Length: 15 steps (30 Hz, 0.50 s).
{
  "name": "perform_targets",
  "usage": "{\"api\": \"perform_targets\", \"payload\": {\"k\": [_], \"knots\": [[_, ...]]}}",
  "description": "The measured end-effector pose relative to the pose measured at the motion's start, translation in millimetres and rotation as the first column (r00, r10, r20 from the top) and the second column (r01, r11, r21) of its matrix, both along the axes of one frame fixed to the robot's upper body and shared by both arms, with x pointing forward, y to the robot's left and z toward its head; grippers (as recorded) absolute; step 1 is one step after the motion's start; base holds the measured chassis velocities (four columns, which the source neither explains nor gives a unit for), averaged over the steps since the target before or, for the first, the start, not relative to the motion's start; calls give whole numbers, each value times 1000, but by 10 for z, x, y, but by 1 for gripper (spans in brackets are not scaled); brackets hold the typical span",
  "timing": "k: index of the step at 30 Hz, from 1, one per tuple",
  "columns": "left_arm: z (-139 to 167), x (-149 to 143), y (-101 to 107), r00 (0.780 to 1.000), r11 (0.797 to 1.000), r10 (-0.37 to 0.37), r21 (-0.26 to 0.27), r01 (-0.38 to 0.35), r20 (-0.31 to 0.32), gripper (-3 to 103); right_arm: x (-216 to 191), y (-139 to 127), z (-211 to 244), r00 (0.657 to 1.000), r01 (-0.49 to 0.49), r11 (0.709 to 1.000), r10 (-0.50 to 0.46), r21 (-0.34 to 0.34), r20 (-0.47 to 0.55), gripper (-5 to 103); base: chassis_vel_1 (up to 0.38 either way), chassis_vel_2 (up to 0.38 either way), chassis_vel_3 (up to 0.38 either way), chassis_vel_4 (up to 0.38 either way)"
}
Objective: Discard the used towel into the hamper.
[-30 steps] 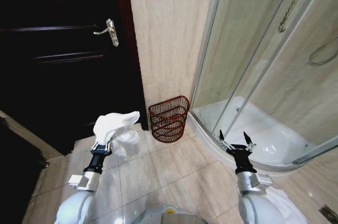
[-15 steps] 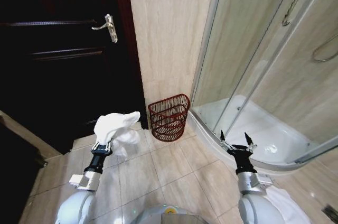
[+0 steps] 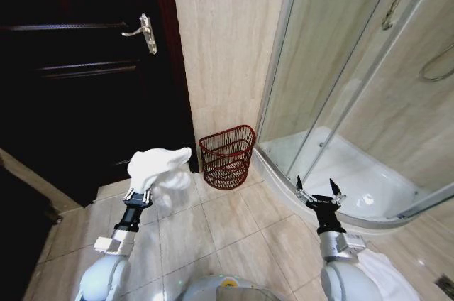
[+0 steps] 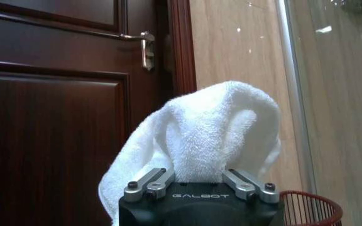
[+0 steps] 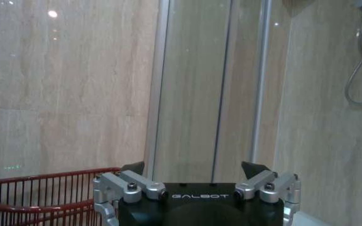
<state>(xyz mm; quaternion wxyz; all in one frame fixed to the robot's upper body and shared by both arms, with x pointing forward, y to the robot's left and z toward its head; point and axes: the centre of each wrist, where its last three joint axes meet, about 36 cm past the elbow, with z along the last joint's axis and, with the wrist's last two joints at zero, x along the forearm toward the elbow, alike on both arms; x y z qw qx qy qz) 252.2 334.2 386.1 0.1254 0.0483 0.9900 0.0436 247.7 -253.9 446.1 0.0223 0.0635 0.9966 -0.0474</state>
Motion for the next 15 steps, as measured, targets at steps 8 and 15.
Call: {"api": "perform_targets", "payload": {"k": [8, 15], "knots": [[22, 6, -22, 1000, 1000, -15, 3, 15, 3, 14, -9, 1, 16, 1000, -2, 1000, 2, -1, 2, 100, -58, 56, 59, -58], [80, 41, -61, 999, 999, -36, 2, 36, -1, 14, -27, 8, 12, 1000, -2, 1000, 2, 5, 2, 100, -69, 62, 66, -72]]}}
